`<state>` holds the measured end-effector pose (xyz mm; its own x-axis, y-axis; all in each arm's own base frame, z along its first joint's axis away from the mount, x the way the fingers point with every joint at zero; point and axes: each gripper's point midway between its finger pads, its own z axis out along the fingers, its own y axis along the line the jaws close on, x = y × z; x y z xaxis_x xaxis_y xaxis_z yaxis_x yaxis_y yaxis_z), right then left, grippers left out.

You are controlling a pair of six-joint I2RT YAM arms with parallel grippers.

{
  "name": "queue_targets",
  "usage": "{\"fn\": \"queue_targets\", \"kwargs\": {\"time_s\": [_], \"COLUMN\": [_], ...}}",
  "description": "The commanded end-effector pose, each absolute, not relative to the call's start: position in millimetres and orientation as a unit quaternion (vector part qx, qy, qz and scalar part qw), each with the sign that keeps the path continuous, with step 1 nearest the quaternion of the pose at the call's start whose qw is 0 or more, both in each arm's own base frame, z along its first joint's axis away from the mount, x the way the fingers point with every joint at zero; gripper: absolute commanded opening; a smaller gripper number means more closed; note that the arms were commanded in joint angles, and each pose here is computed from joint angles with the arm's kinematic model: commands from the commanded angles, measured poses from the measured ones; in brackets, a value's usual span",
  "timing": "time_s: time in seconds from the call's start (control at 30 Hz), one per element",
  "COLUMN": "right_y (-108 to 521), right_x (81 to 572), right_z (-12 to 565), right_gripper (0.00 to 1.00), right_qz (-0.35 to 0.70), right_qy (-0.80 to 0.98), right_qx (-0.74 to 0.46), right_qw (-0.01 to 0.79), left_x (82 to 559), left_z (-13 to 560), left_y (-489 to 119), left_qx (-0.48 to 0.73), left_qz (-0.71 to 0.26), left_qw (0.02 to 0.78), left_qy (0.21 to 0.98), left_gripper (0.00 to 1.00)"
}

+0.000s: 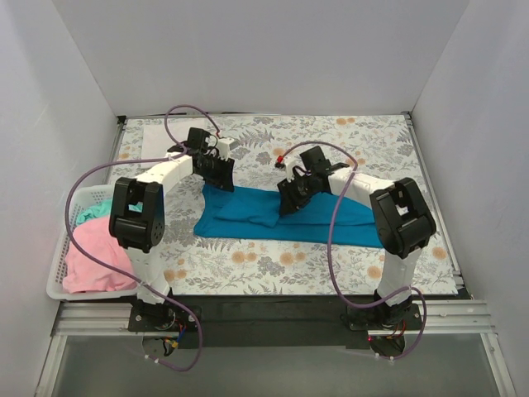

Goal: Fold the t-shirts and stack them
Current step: Fold the tshirt

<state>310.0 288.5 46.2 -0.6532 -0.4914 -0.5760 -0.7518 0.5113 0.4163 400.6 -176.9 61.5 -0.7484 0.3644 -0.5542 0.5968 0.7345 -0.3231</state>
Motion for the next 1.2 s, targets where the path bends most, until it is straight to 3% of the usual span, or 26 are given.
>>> {"fn": "queue_targets", "kwargs": {"time_s": [0.0,0.27,0.47,0.67,1.0,1.07,1.17], "right_y": [257.5,132.6,45.0,-14.7,-67.3,-65.0,-56.3], "right_x": [330.6,341.3,349.7,345.3,280.8,270.5,276.7], "right_z": [105.1,100.2,69.5,33.3,-6.1,-6.0,8.8], "right_gripper": [0.52,0.49,0.38,0.35,0.31,0.31,0.32], "right_qz": [0.303,0.160,0.061,0.017,-0.034,-0.028,-0.013], "right_qy": [0.837,0.876,0.908,0.929,0.922,0.919,0.917], "right_qx": [-0.380,-0.391,-0.371,-0.346,-0.385,-0.393,-0.395], "right_qw": [0.252,0.233,0.186,0.128,0.026,0.025,0.053], "left_x": [390.0,331.0,338.6,348.0,367.4,364.5,364.3], "left_z": [133.3,98.5,77.8,48.8,8.6,8.3,38.8], "left_y": [-181.3,-196.9,-198.8,-190.8,-180.3,-190.8,-210.2], "left_qx": [0.253,0.238,0.228,0.234,0.251,0.251,0.270], "left_qz": [-0.235,-0.167,-0.125,-0.076,-0.025,-0.071,-0.135], "left_qw": [0.300,0.238,0.229,0.197,0.168,0.148,0.175], "left_qy": [0.889,0.927,0.938,0.949,0.953,0.954,0.937], "left_gripper": [0.32,0.29,0.26,0.26,0.25,0.24,0.25]}}
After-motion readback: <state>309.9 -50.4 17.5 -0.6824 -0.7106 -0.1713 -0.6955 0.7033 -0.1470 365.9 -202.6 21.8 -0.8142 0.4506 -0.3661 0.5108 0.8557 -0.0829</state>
